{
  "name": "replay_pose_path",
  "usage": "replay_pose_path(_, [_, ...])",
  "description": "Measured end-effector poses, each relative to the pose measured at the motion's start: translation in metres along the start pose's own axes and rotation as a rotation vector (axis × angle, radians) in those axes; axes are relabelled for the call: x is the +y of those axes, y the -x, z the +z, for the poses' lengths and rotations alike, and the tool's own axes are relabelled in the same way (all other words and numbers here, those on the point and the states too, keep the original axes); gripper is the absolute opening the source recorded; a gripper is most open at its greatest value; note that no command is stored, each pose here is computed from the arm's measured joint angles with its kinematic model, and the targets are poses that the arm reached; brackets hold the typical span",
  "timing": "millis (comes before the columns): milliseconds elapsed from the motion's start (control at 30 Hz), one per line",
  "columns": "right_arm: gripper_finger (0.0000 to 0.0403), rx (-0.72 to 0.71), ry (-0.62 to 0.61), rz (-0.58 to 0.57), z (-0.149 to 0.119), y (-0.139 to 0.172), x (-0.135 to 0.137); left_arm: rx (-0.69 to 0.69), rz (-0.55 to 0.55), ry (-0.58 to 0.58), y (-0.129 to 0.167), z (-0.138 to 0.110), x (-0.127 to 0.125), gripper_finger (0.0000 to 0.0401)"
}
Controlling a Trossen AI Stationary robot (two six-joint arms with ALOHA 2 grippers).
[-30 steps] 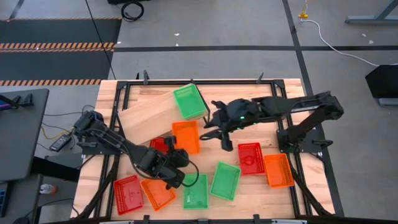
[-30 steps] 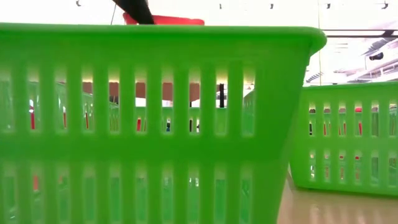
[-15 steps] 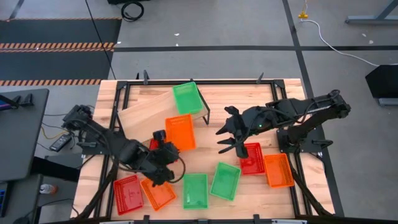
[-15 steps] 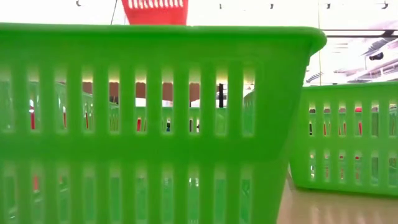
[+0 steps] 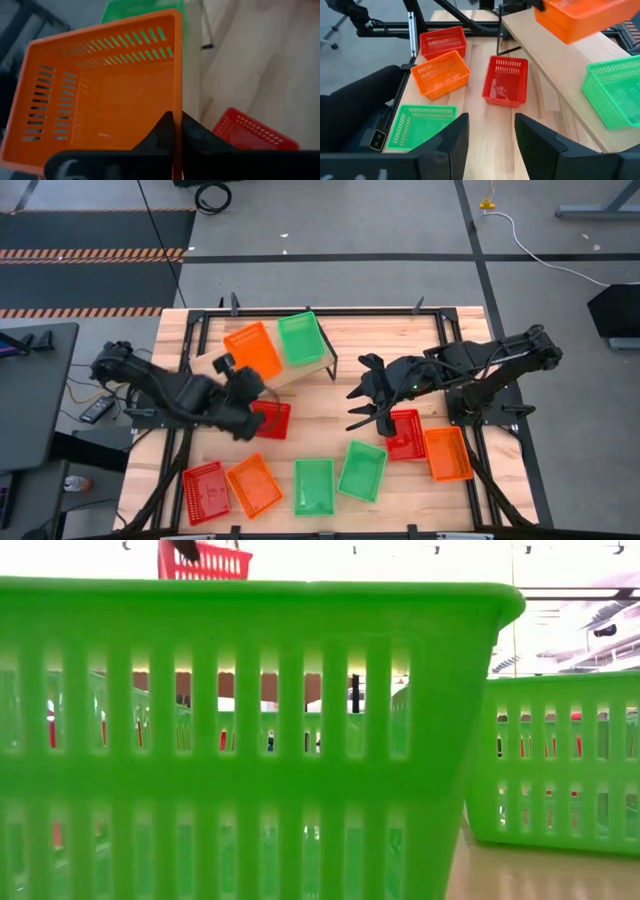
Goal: Stack baskets on shelf by color
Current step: Put the top left orange bin on the shelf
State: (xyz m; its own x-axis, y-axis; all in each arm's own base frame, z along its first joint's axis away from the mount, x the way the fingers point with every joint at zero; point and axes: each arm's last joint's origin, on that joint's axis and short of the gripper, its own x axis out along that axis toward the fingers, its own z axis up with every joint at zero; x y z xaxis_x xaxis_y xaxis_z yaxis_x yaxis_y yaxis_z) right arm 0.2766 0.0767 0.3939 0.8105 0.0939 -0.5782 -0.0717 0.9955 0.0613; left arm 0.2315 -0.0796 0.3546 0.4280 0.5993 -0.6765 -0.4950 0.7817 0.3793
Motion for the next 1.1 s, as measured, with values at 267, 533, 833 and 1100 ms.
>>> replay_pose_path(267, [0.0165, 0.011, 0.005, 0.004, -0.001, -0.002, 0.002, 0.188, -0.038, -0.031, -0.042, 0.017, 0.015, 0.0011])
replay_pose_path(533, [0.0165, 0.026, 0.018, 0.016, -0.003, -0.001, 0.007, 0.251, -0.156, -0.123, -0.06, 0.023, 0.004, 0.0014])
replay_pose_path(833, [0.0164, 0.032, 0.011, 0.016, -0.004, -0.001, 0.007, 0.345, -0.105, -0.094, -0.069, 0.019, 0.005, 0.0042])
replay_pose_path(1100, [0.0164, 0.031, 0.011, 0.015, -0.004, -0.001, 0.007, 0.316, -0.106, -0.133, -0.068, 0.02, 0.004, 0.0069])
